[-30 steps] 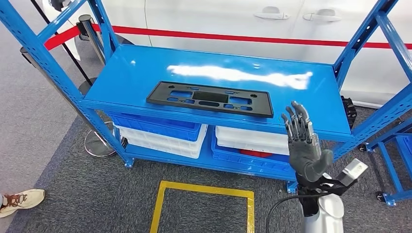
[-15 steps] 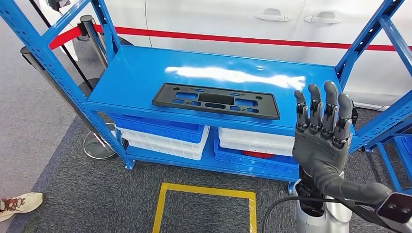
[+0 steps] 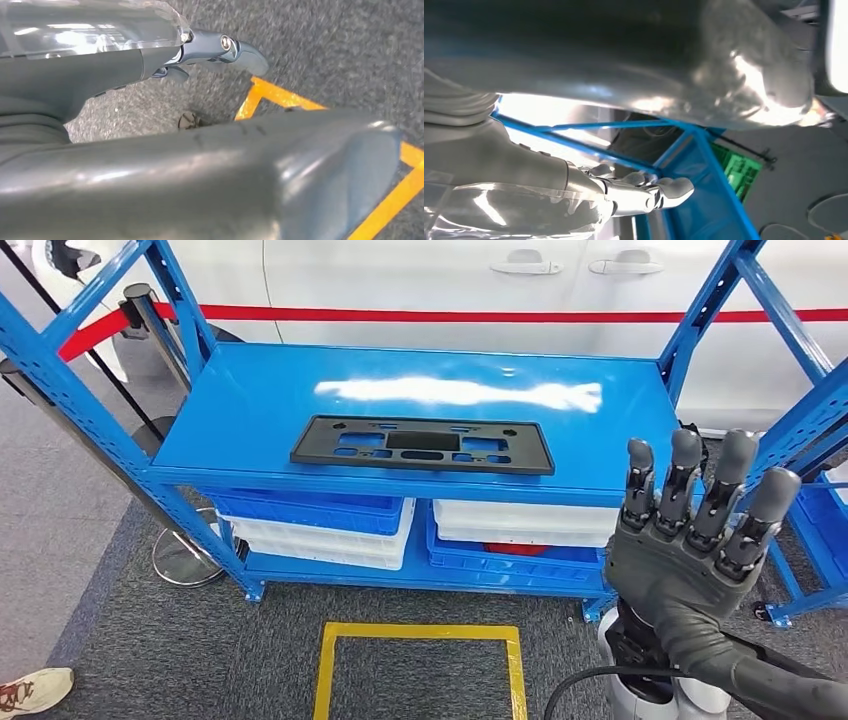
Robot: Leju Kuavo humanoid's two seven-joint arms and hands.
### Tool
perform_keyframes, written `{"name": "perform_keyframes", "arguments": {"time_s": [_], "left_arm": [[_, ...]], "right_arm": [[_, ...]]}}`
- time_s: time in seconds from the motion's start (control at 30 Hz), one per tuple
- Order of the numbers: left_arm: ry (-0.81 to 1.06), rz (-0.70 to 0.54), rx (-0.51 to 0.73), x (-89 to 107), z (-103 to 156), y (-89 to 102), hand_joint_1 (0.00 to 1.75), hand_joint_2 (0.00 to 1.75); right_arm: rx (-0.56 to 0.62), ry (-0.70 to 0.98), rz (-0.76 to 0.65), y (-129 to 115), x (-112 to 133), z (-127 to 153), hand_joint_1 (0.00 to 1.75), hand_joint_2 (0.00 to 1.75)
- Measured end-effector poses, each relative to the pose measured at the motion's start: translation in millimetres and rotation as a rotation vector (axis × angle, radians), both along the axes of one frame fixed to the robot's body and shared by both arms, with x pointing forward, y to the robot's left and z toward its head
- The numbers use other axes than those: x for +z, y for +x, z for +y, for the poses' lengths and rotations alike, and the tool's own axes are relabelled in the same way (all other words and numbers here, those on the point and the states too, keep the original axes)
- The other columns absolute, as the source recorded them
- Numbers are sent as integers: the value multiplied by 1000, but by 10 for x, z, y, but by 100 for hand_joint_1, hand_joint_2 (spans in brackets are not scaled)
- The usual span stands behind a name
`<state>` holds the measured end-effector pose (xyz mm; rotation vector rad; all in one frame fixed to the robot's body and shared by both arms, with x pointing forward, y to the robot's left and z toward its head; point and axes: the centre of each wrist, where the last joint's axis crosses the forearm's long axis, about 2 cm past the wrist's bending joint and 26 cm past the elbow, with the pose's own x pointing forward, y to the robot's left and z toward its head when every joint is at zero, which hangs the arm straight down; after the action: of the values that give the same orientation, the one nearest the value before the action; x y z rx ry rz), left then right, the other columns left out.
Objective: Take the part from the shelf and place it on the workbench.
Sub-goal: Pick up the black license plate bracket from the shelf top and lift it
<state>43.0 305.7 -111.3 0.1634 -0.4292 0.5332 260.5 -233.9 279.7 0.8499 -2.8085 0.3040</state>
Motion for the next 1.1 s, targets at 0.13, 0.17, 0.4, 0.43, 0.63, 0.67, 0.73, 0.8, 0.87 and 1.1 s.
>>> {"name": "perform_keyframes", "arguments": {"time_s": [0.13, 0.17, 0.4, 0.43, 0.63, 0.67, 0.73, 0.8, 0.87, 1.1], "left_arm": [[-13, -2, 3, -1, -14, -6, 0, 0], [-16, -2, 5, -2, -15, -14, 0, 0], [-22, -10, 12, -6, -22, -40, 0, 0], [-23, -12, 12, -5, -26, -39, 0, 0], [-26, -20, 5, -5, -28, -34, 0, 0], [-27, -21, 5, -5, -27, -34, 0, 0], [-29, -21, 6, -6, -28, -38, 0, 0], [-30, -21, 5, -6, -32, -40, 0, 0], [-32, -20, 6, -6, -46, -43, 0, 0], [-36, -28, 10, -3, -70, -11, 0, 0]], "right_arm": [[-29, -24, 24, 15, -42, 53, 0, 0], [-30, -31, 30, 17, -58, 69, 0, 0], [-7, -61, 63, 30, -148, 128, 0, 0], [-5, -65, 66, 31, -156, 131, 0, 0], [-9, -76, 84, 34, -204, 135, 0, 0], [-8, -78, 90, 31, -220, 136, 0, 0], [-6, -84, 101, 26, -253, 139, 0, 0], [-1, -90, 107, 25, -271, 147, 0, 0], [3, -94, 109, 26, -278, 154, 0, 0], [10, -100, 111, 25, -288, 174, 0, 0]]}}
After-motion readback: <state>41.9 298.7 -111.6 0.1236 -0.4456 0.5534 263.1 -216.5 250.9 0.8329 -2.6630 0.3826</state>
